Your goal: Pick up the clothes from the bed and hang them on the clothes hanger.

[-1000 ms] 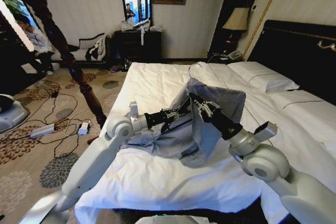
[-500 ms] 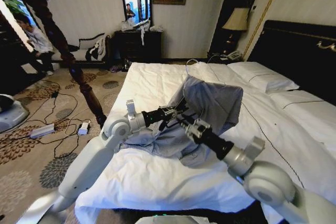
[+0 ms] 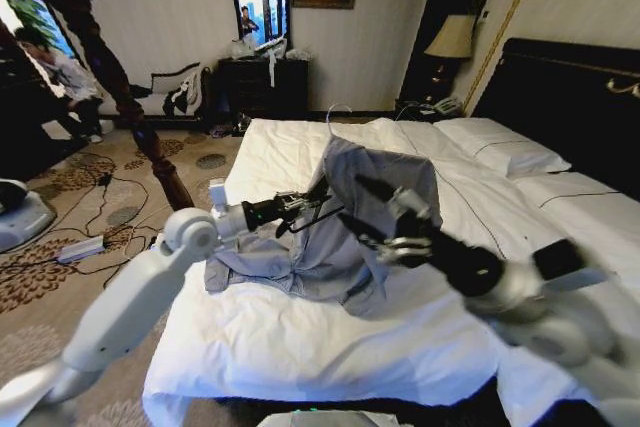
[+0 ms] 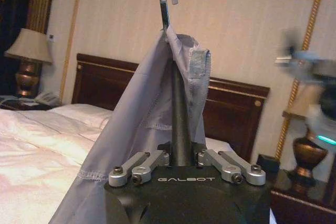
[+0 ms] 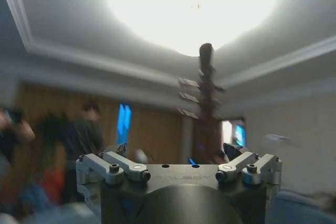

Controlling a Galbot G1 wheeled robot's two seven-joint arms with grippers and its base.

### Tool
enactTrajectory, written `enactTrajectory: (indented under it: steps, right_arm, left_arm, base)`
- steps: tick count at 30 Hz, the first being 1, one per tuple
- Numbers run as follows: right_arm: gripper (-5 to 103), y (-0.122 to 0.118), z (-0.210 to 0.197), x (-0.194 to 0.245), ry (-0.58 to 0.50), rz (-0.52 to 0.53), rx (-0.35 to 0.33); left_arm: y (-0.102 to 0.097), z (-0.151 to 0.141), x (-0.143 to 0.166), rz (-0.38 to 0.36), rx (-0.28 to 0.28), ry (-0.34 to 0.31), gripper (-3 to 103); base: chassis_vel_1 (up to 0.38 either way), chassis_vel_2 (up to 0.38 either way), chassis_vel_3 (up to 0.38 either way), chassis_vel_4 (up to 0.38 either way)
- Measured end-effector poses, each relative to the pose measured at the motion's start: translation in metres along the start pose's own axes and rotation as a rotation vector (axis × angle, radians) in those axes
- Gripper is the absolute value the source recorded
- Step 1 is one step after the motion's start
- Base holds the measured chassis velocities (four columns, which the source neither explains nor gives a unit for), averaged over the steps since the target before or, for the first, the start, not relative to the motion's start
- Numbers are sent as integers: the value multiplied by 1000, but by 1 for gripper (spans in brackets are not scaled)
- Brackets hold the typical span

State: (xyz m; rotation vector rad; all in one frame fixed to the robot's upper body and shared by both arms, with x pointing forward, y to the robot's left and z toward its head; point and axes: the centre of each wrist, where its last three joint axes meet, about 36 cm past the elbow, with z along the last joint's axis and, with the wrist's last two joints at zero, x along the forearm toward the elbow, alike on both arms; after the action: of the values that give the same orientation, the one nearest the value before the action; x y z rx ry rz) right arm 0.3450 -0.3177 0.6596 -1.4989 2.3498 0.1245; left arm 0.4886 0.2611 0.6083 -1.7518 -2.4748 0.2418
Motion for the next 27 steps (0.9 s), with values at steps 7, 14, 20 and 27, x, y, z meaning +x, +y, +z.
enactTrajectory:
  steps: [7,14,20,27]
  right_arm:
    - [100,-121,-19,55,221,-84,95]
    - [100,-177,-54,94,330,-135,30]
    - [100,-201,-72,119,446,-140,16]
    - [100,-216,-81,146,579,-322,-97]
  left_arm:
    - [0,7,-13,86,-20,6,17]
    - [1,13,-28,179,-46,11,17]
    - [1,10,-41,240,-69,33,17]
    - [-11,4,-59,318,-120,124,17]
  base:
    - [0,0,0,0]
    - [0,0,0,0]
    - [0,0,0,0]
    - [0,0,0,0]
